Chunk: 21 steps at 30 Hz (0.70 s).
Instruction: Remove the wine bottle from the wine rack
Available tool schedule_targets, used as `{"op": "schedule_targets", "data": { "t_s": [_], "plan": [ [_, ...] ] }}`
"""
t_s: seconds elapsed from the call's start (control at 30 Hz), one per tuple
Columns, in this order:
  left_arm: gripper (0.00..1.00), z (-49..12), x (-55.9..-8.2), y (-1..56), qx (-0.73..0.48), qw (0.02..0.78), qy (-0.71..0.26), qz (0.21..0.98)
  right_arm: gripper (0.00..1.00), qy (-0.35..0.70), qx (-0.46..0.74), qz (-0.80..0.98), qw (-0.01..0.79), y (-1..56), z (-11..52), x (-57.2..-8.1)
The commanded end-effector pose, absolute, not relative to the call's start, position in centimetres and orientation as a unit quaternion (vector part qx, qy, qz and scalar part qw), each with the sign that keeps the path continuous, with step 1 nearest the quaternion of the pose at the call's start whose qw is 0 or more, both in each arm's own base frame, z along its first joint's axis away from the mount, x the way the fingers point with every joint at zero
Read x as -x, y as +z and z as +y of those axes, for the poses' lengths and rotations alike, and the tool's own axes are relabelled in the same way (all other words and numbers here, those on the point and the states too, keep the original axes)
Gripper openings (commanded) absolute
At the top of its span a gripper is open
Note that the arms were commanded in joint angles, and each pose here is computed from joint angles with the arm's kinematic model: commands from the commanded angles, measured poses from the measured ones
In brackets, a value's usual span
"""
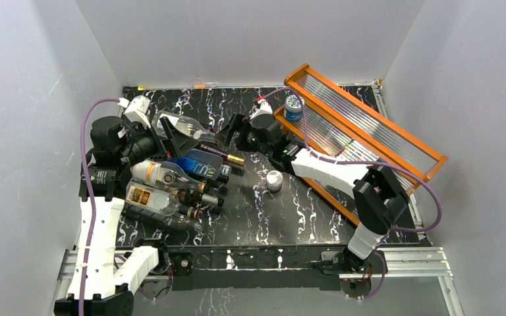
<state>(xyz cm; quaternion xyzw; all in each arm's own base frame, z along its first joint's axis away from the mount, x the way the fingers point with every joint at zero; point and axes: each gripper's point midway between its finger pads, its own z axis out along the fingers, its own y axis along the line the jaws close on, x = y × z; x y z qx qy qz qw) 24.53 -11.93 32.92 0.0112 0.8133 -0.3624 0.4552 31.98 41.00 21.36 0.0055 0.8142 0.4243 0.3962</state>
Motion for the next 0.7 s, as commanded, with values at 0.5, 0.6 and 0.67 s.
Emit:
{"op": "schedule_targets", "data": {
  "t_s": [0.5,0.6,0.67],
  "plan": [
    [0.98,-12.4,-23.3,32.8,-0.030,0.455,-0.364,0.812,0.90,0.528,-0.045,0.761,0.375,21.1,45.9,-35.2],
    [0.98,-12.4,-23.2,32.8,-0.032,0.456,-0.362,0.813,0.89,0.557,-0.069,0.741,0.368,21.0,46.5,-35.6],
    [0.98,-12.4,-23.2,32.8,-0.033,0.456,-0.360,0.813,0.88,0.574,-0.079,0.729,0.365,20.9,46.8,-35.7]
  ]
}}
